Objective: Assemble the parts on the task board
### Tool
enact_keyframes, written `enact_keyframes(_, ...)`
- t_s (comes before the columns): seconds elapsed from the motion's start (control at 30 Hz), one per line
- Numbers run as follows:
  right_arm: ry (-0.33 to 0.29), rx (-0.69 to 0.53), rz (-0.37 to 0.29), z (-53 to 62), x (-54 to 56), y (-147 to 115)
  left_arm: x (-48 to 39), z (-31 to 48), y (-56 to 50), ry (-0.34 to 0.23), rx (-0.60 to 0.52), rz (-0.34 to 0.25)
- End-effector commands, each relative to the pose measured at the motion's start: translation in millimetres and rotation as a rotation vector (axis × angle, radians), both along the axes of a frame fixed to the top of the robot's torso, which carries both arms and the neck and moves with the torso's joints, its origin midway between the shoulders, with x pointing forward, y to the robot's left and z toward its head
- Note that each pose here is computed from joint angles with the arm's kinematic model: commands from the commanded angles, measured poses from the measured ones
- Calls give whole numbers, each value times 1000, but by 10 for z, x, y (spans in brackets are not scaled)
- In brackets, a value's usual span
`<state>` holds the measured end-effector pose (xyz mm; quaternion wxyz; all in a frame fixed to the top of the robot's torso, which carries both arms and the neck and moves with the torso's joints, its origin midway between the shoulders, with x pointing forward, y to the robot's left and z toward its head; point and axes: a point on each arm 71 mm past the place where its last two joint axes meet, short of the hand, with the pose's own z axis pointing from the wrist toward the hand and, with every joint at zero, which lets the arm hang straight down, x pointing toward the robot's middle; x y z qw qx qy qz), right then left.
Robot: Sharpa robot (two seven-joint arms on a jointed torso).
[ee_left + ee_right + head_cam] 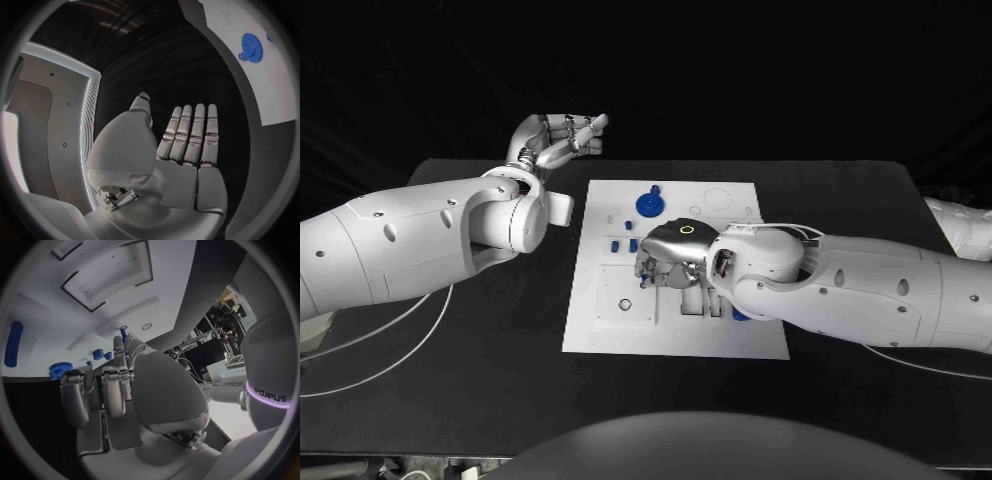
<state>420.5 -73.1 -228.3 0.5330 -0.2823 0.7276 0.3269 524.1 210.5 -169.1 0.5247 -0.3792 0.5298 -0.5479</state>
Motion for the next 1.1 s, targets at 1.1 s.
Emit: enact_keyframes(1.1, 38, -25, -4, -52, 5, -3, 8, 9, -29, -5, -8, -19)
